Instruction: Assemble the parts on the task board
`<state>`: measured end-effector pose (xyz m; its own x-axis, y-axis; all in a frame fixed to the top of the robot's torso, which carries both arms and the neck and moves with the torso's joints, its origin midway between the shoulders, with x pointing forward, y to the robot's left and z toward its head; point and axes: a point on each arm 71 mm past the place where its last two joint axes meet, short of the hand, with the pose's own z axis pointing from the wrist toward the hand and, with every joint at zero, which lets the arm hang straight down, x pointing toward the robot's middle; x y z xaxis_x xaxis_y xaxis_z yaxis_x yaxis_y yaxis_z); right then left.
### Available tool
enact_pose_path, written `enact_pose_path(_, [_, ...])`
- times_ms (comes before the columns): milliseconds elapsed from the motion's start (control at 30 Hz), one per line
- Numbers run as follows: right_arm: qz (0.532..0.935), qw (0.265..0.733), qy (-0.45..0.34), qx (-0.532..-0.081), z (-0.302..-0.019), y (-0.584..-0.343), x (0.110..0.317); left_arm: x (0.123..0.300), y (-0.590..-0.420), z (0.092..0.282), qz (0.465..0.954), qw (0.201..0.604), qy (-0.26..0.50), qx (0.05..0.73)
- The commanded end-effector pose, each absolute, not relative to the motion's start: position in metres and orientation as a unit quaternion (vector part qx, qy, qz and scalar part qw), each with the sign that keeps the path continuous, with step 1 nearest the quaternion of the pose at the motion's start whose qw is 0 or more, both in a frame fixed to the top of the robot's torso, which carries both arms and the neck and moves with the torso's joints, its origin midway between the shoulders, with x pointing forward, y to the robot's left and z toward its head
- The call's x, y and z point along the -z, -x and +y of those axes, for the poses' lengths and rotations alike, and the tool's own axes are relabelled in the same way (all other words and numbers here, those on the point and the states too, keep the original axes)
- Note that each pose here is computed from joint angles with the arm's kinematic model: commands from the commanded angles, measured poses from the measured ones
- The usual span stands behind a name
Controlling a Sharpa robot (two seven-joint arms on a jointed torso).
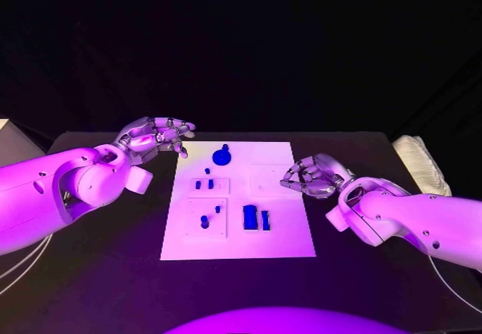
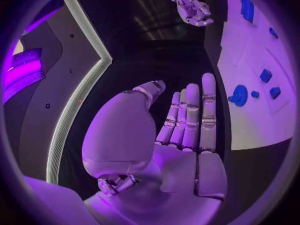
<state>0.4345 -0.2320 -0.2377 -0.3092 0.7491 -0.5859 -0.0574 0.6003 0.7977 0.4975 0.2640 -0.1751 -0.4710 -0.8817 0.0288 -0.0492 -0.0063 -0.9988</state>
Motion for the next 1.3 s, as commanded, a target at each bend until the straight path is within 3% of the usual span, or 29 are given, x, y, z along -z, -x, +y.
enact_pose_path(33, [0.661, 0.511, -0.325, -0.442, -0.243, -0.456, 0.234, 0.173, -0.506, 0.269, 0.56, 0.383, 0.404, 0.613])
enact_pose_path(367, [0.593, 0.538, -0.373, -0.469, -0.266, -0.517, 0.229, 0.187, -0.537, 0.27, 0.511, 0.428, 0.425, 0.612])
enact_pose_path(667, [0.581, 0.538, -0.367, -0.489, -0.263, -0.535, 0.228, 0.198, -0.548, 0.266, 0.505, 0.434, 0.433, 0.607])
enact_pose_path(700, [0.593, 0.556, -0.371, -0.45, -0.268, -0.534, 0.23, 0.199, -0.547, 0.266, 0.525, 0.428, 0.43, 0.597])
enact_pose_path(733, [0.592, 0.555, -0.371, -0.451, -0.267, -0.533, 0.23, 0.199, -0.547, 0.266, 0.525, 0.428, 0.431, 0.596])
enact_pose_path(1033, [0.561, 0.539, -0.409, -0.476, -0.243, -0.514, 0.231, 0.207, -0.534, 0.25, 0.52, 0.441, 0.445, 0.581])
enact_pose_path(1300, [0.516, 0.507, -0.474, -0.502, -0.205, -0.477, 0.227, 0.219, -0.502, 0.22, 0.51, 0.466, 0.472, 0.547])
